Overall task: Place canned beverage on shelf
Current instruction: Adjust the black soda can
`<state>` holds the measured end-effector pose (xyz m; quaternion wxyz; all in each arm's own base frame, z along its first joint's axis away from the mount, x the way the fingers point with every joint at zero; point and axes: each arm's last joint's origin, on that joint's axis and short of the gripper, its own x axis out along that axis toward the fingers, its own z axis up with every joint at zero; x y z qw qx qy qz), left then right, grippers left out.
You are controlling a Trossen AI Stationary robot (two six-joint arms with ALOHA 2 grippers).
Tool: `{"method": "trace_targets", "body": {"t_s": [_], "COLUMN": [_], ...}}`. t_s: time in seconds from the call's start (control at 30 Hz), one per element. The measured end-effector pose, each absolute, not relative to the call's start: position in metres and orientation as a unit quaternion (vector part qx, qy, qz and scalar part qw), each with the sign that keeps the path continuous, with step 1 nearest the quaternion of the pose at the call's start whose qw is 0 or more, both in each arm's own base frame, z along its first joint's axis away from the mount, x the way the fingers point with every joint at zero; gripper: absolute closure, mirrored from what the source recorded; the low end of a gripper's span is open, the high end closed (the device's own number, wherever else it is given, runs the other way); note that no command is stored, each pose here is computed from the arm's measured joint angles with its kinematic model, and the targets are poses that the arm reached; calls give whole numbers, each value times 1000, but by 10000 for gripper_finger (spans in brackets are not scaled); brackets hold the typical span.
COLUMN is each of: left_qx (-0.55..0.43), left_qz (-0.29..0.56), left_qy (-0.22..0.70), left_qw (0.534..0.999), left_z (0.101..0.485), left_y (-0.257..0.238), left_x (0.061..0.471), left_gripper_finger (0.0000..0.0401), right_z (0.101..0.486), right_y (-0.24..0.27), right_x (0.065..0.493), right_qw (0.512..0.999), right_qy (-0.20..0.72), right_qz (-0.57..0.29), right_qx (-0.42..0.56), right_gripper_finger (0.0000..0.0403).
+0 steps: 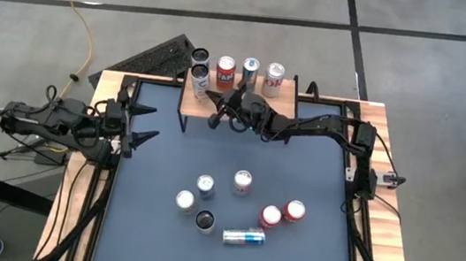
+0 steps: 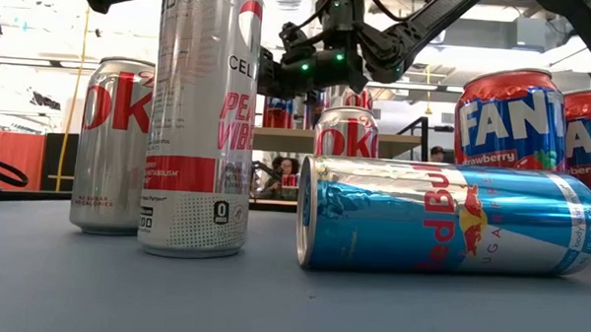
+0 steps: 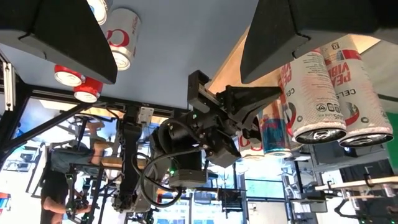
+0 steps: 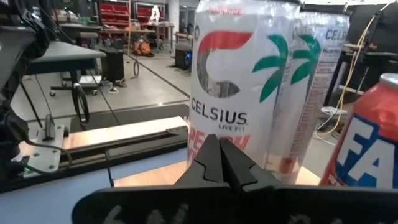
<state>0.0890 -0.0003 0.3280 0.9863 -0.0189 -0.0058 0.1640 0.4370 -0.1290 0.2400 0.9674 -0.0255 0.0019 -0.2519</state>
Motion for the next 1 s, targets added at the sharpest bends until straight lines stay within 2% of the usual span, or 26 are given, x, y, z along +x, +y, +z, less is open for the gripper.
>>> {"method": "trace_targets", "body": {"t_s": [0.47,0.67,1.0], "left_qx": [-25,-24,-18], "left_qz": [164,164,164], "left_qy": [-7,-7,-6], "left_qw": [986,986,986], "left_z": [328,328,328], "left_y": [0,0,0], "left_x": [89,89,89], "left_gripper_finger": [69,69,69], "right_z": [238,236,236], "right_y": [-132,-125,-140], "right_x": [436,438,434], "right_qw": [970,962,964], "right_qy": [11,27,22], "right_qz": [-243,-270,-265], "right_qx": [-28,-37,-24], "right_gripper_finger": [403,403,403]}}
